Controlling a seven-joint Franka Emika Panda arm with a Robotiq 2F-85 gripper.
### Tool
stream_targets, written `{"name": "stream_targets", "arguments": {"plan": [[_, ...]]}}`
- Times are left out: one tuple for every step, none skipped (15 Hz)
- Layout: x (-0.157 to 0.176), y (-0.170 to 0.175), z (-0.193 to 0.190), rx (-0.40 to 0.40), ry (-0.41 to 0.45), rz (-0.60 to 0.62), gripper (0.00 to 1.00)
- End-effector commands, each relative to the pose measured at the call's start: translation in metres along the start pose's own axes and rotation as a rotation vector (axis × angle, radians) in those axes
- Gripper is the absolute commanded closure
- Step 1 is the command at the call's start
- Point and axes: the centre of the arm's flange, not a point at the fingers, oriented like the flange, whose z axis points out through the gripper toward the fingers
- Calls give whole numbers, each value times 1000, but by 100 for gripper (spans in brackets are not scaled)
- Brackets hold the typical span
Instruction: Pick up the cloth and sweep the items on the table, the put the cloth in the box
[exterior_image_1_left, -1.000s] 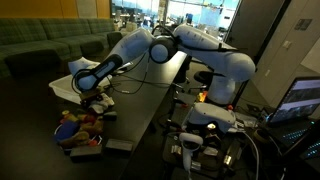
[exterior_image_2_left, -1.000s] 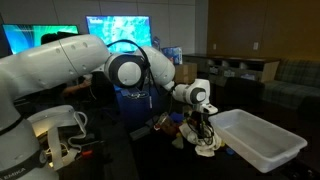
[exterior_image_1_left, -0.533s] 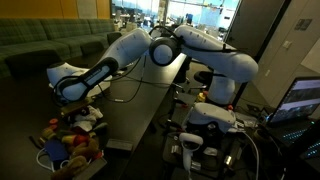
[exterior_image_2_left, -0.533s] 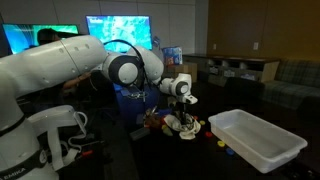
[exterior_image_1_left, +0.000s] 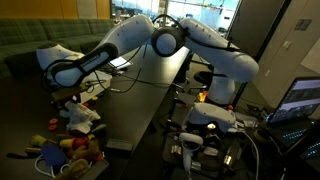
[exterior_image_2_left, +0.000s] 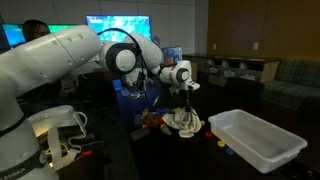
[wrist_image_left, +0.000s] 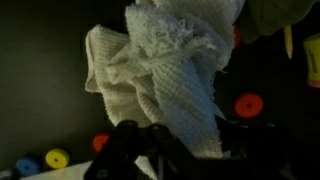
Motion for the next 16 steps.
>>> {"name": "stream_targets", "arguments": {"plan": [[-1,61,-64,31,47,-77,94],[4,74,-74,37,58,-89,94],[9,87,-85,45,67,-102,94],[13,102,-94,47,79,-102,94],[18,118,-103,48,92,-104,94],[23,134,-112,48,104,-93,94],[26,152,-120,44,118,-79,94],[30,169,-127,35,135,-56,94],[33,187,-135,16,153,-29,94],[36,205,-142,-4,176,1,94],[38,225,-149,-27,197,35,94],[39,244,-157,-45,212,56,94],[39,264,-165,-67,226,83,94],[36,285,-171,-84,238,106,94],[34,307,-176,-122,256,146,94],[30,331,-180,-158,273,182,94]]}}
